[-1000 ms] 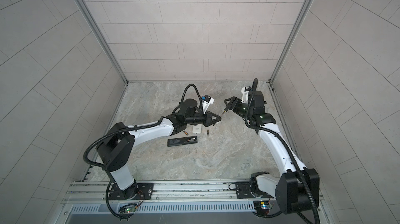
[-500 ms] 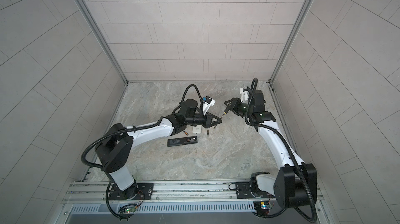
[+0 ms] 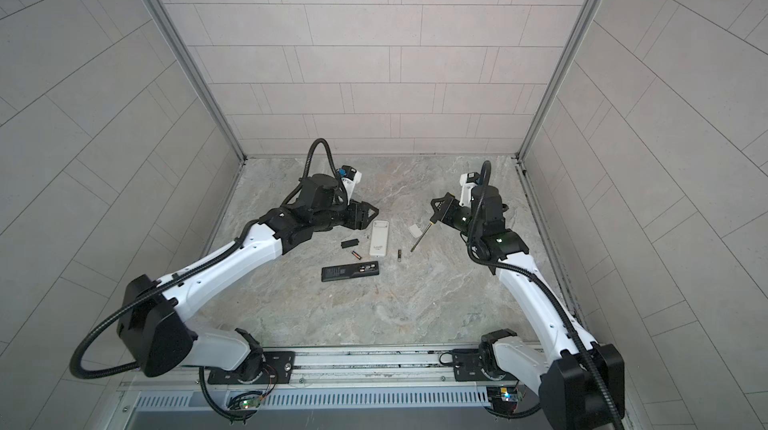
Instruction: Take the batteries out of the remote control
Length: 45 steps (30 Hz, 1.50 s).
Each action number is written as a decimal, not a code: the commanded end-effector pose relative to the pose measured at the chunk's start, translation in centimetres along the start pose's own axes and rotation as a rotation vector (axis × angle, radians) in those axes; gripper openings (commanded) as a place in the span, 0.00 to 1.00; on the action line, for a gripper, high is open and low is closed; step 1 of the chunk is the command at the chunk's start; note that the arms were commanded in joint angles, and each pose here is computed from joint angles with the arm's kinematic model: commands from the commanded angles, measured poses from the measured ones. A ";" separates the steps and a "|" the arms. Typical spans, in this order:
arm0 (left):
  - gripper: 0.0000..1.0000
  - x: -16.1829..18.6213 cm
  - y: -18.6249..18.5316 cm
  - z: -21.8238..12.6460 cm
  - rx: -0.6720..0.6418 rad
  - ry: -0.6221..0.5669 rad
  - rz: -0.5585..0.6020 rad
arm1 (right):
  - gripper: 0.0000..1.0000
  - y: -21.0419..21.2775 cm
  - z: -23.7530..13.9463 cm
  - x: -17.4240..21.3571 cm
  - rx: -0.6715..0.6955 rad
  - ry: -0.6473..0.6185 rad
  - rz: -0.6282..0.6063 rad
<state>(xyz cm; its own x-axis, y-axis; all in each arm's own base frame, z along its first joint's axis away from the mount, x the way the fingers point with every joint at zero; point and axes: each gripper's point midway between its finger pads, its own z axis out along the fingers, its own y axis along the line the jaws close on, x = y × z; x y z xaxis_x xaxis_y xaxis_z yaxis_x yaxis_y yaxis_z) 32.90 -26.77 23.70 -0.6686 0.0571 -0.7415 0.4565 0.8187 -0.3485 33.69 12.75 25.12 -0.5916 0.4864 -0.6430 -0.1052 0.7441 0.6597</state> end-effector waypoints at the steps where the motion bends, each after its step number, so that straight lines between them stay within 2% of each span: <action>1: 0.70 6.3 6.3 -2.2 -0.284 0.195 -0.053 | 0.15 1.8 -0.4 -0.9 0.032 -0.166 -0.133; 5: 0.73 9.6 9.6 -4.4 -0.415 0.272 -0.210 | 0.14 3.9 1.4 2.6 0.032 -0.157 -0.221; 11: 0.74 14.2 12.4 -5.7 -0.511 0.423 -0.375 | 0.13 5.8 3.7 6.0 0.065 -0.179 -0.323; 15: 0.74 16.0 12.1 -5.0 -0.453 0.530 -0.460 | 0.13 6.7 5.3 7.4 0.075 -0.198 -0.356; 19: 0.69 16.0 9.7 -3.2 -0.277 0.573 -0.345 | 0.12 6.3 6.3 7.6 0.124 -0.192 -0.393; 24: 0.68 16.7 7.9 -3.1 -0.209 0.629 -0.048 | 0.12 5.5 5.5 5.9 0.154 -0.220 -0.402; 26: 0.68 16.3 6.4 -2.7 -0.152 0.590 0.041 | 0.12 5.6 5.2 5.0 0.122 -0.231 -0.365; 28: 0.68 14.7 4.1 -2.1 -0.071 0.489 0.127 | 0.13 6.2 5.2 4.5 0.068 -0.196 -0.326; 30: 0.68 12.7 1.4 -1.7 0.019 0.384 0.195 | 0.13 6.6 5.0 4.0 0.071 -0.156 -0.318; 33: 0.67 9.5 -2.5 -0.8 0.140 0.218 0.247 | 0.13 8.2 4.6 3.9 0.015 -0.100 -0.316; 36: 0.65 7.3 -5.3 0.7 0.220 0.111 0.260 | 0.13 9.3 4.0 3.7 -0.024 -0.083 -0.287; 42: 0.55 6.3 -7.2 4.2 0.223 0.104 0.293 | 0.14 10.3 2.3 2.9 -0.058 -0.086 -0.252; 45: 0.49 5.8 -8.0 4.8 0.262 0.073 0.303 | 0.14 10.4 2.0 2.9 -0.051 -0.064 -0.244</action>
<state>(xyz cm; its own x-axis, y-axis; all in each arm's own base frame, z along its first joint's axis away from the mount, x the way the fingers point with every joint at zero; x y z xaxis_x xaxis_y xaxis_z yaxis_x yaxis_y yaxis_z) 27.11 -34.00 16.57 -0.5971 0.3676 -0.7130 0.7237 0.6303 -0.2810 33.32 22.49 28.03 -0.4708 0.3088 -0.8264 -0.2636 0.8447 0.4658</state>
